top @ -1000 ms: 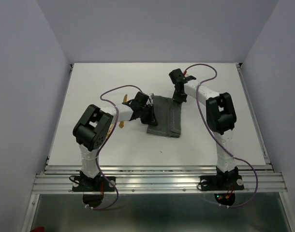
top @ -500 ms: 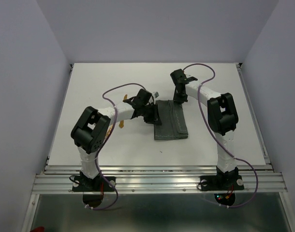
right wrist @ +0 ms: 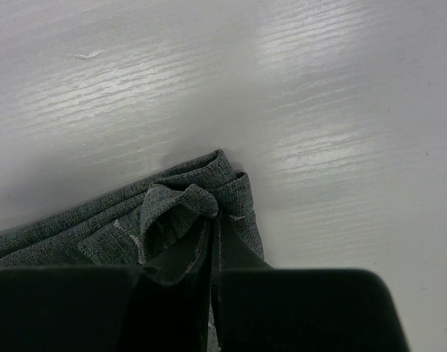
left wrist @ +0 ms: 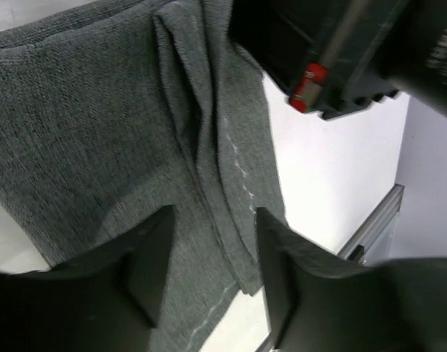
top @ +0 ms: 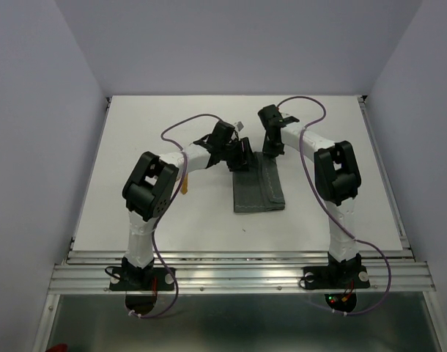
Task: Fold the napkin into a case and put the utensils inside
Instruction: Fold the lower triangle-folded napkin at the center of the board.
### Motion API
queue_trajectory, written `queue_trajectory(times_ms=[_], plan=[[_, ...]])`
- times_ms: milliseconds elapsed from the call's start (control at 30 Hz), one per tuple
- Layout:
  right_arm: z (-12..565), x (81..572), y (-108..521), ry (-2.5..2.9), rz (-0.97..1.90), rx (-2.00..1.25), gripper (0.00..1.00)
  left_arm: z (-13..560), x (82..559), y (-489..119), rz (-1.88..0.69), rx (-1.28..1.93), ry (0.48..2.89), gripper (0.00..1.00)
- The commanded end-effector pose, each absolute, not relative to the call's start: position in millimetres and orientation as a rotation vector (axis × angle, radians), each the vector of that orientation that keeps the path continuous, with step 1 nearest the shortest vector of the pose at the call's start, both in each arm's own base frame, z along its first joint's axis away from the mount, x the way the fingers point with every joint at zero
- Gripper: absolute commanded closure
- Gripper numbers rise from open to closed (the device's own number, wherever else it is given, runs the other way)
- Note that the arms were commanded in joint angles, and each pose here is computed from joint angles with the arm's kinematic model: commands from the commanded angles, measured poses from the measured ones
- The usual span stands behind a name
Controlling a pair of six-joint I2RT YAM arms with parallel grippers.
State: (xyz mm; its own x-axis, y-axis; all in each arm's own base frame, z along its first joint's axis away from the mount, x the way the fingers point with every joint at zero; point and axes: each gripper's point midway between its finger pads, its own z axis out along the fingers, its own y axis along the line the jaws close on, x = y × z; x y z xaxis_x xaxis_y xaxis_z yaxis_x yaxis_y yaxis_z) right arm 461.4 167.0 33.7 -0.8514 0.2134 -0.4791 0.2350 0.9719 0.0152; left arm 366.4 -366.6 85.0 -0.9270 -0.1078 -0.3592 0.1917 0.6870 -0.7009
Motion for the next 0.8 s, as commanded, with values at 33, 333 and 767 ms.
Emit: queue_trajectory(times_ms=[33,333,767], plan=[[31.7,459.4,185.5,2.643,-0.001,0.301,0.98,100.2,384.9,-386.8,-1.187,0.065,2.426,0.48],[32.9,460.8,186.7,2.643,0.003,0.298,0.98,86.7,393.8,-401.9,-1.204,0.067,2.424,0.45],[37.3,459.6,192.0,2.64,0.016,0.294,0.98,65.7,399.5,-405.9,-1.149,0.037,2.437,0.53]])
